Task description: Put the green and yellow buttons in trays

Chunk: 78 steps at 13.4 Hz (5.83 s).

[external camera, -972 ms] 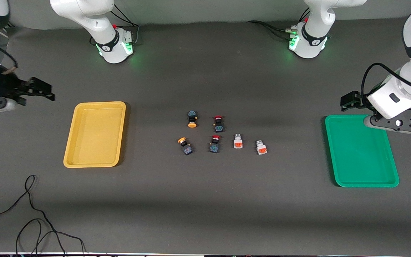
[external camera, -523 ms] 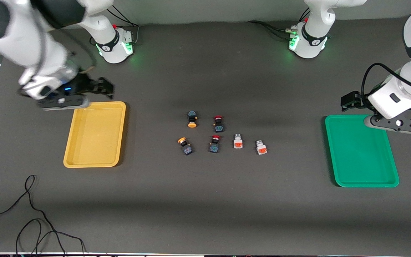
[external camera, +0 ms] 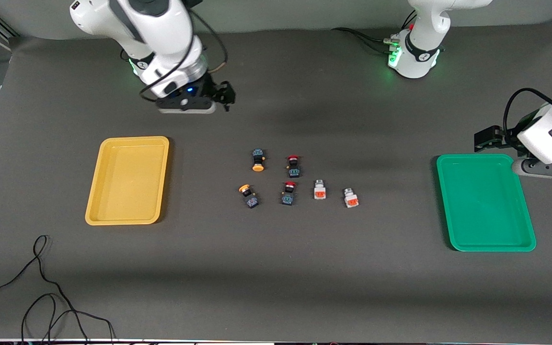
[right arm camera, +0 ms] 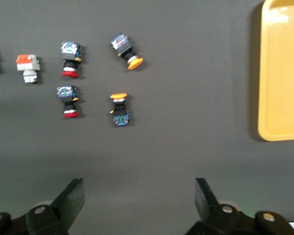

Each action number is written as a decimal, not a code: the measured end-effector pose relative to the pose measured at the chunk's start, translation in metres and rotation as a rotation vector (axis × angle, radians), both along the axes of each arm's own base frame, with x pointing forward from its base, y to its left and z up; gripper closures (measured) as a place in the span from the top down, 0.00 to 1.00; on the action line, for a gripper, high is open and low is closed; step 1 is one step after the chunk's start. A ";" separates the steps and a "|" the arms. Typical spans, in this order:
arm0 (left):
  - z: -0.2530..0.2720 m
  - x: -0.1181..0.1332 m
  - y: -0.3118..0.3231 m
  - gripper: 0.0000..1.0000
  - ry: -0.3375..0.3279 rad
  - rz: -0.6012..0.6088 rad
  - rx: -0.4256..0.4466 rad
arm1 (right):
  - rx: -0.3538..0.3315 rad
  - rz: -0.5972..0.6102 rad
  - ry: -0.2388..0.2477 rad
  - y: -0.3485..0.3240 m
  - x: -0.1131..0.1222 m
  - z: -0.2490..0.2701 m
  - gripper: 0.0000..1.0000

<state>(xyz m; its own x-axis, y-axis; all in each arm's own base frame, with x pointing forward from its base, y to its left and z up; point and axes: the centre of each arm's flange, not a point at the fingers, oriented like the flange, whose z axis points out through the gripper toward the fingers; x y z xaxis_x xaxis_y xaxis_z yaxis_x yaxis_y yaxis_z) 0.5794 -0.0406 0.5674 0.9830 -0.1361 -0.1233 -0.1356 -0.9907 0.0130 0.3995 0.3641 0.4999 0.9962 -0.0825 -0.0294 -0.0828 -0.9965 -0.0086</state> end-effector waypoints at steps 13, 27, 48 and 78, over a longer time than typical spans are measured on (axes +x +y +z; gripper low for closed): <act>-0.105 0.033 -0.132 1.00 0.119 0.033 0.008 | 0.015 0.019 -0.082 0.048 0.013 -0.248 1.00; -0.363 0.040 -0.228 1.00 0.063 0.151 -0.002 | -0.003 -0.004 -0.091 0.053 0.031 -0.319 0.47; -0.208 0.048 -0.183 0.41 0.046 0.222 0.076 | -0.033 0.206 0.070 -0.333 0.162 -0.009 0.33; -0.368 0.035 0.235 0.69 -0.074 0.010 0.014 | 0.056 0.310 0.051 -0.316 0.237 -0.068 1.00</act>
<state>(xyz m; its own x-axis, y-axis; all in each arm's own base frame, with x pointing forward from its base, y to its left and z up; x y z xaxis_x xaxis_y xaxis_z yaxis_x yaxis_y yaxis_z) 0.6147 0.1945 0.1999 0.9907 -0.1253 -0.0524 -0.1260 -0.9920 -0.0106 0.6368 0.0480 0.4322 0.9706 0.2285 -0.0758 0.2235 -0.9723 -0.0683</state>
